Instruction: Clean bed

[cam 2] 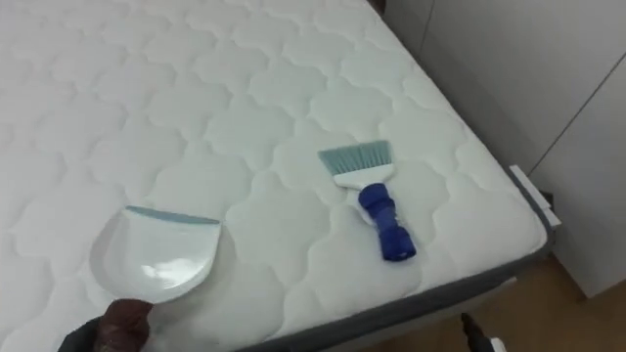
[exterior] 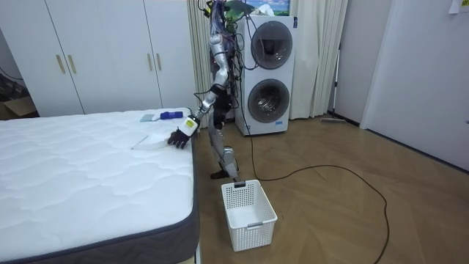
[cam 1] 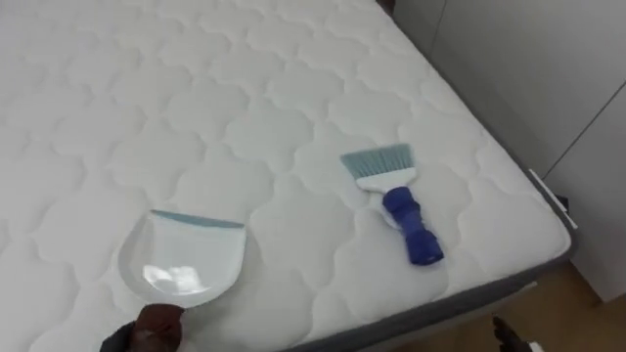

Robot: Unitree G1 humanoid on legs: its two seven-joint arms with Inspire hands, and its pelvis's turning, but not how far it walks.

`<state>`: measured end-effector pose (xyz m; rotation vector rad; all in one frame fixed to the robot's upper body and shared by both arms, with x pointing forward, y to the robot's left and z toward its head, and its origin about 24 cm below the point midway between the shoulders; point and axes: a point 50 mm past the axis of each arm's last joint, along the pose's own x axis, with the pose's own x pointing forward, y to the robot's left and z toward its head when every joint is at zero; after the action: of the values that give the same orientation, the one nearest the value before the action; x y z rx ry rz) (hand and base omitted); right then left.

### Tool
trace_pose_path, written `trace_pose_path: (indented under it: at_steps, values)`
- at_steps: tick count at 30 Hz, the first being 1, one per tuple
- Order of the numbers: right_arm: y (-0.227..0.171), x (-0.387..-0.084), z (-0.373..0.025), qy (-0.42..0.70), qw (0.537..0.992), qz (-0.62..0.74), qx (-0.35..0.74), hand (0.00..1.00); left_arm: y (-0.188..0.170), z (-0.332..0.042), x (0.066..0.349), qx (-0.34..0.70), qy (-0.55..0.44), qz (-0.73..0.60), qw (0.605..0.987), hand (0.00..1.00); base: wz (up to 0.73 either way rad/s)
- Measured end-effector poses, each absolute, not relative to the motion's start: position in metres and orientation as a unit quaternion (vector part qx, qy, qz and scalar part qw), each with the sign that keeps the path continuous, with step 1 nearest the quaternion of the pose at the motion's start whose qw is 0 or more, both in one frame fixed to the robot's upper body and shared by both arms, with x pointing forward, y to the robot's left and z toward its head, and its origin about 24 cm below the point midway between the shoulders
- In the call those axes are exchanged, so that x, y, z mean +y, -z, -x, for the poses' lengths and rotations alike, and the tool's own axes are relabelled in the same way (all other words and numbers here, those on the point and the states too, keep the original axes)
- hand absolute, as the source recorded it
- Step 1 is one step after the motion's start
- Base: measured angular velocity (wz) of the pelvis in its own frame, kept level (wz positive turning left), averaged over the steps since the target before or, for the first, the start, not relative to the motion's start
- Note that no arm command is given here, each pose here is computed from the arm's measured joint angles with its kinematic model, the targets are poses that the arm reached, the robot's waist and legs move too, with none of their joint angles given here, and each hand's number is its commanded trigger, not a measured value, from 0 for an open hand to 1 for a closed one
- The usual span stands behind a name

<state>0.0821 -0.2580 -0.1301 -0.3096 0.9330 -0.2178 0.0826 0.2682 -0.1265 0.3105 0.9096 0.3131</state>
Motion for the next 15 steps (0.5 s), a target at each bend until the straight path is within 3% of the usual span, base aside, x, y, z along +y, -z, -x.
trace_pose_path:
  at_steps: [5,15]
  values:
    - [0.139,-0.264,-0.063,0.104,0.848,0.154,0.497,0.0,0.137,-0.054,0.274,0.488,-0.162,-0.141,0.846,0.0,-0.07]
    - [0.156,-0.262,-0.026,0.077,0.769,0.175,0.61,0.0,0.143,-0.04,0.277,0.53,-0.13,-0.187,0.817,0.0,-0.07]
